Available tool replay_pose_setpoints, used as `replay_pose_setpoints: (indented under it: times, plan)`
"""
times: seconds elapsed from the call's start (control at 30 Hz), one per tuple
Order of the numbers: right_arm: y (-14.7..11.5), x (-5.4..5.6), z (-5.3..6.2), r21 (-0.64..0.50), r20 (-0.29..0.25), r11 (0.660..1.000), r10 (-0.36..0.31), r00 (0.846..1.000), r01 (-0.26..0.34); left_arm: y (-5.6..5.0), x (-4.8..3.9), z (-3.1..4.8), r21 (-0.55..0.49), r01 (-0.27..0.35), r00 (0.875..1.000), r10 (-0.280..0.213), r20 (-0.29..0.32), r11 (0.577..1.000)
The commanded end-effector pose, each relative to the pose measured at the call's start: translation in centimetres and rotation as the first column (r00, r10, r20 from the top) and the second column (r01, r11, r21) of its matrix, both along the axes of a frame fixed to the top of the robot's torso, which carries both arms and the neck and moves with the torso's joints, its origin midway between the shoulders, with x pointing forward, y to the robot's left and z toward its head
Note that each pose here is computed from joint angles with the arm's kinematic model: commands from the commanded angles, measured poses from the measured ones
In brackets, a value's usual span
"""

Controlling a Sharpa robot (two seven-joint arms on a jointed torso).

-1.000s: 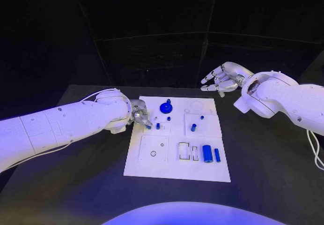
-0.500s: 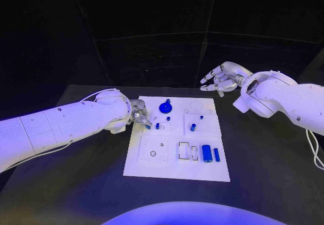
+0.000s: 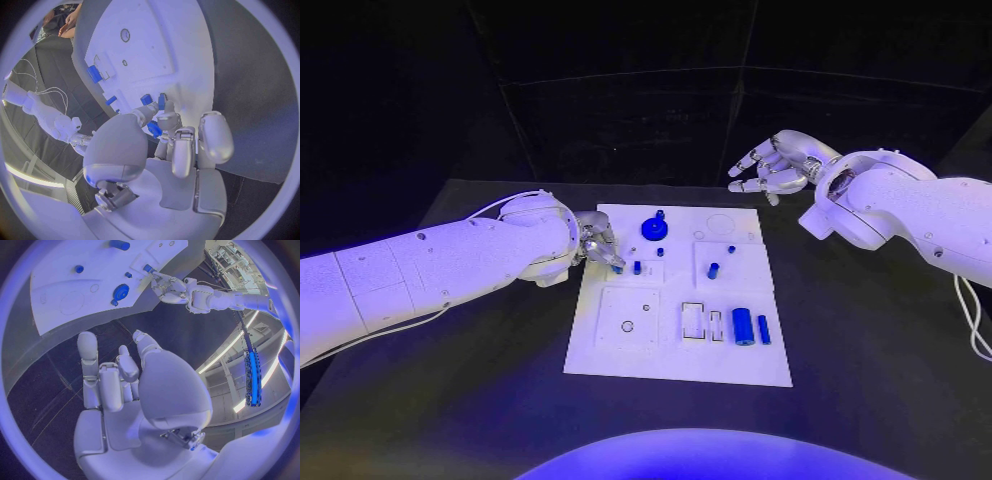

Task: Assemble the parts on the task board

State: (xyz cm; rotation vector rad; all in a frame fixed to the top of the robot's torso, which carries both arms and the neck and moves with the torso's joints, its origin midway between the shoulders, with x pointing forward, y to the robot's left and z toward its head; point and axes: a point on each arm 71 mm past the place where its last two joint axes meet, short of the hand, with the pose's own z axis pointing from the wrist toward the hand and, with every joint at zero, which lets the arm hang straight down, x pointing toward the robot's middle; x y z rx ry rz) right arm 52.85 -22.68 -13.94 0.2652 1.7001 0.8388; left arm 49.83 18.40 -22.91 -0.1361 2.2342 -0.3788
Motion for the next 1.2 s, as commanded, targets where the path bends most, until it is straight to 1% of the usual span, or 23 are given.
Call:
replay_pose_setpoints:
  times: [0.03, 0.53, 0.7, 0.83, 1.2]
  plan:
    - [0.1, 0.0, 0.2, 0.001, 0.006, 1.000, 0.012, 1.000, -0.012, 0.0, 0.02, 0.25, -0.019, -0.007, 0.999, 0.007, 0.032, 1.000]
    - [0.1, 0.0, 0.1, 0.001, 0.006, 1.000, 0.011, 1.000, -0.011, 0.2, -0.36, -0.24, -0.031, -0.020, 0.999, 0.021, 0.037, 0.999]
    - [0.1, 0.0, 0.1, 0.001, 0.006, 1.000, 0.011, 1.000, -0.011, 0.2, -0.36, -0.60, -0.032, -0.025, 0.999, 0.026, 0.035, 0.999]
    - [0.1, 0.1, 0.1, 0.000, 0.006, 1.000, 0.011, 1.000, -0.011, 0.2, -0.23, -0.79, -0.022, -0.022, 0.998, 0.024, 0.052, 0.999]
    - [0.1, 0.1, 0.1, 0.000, 0.006, 1.000, 0.012, 1.000, -0.012, 0.0, -0.39, -0.88, -0.023, -0.013, 0.998, 0.015, 0.066, 1.000]
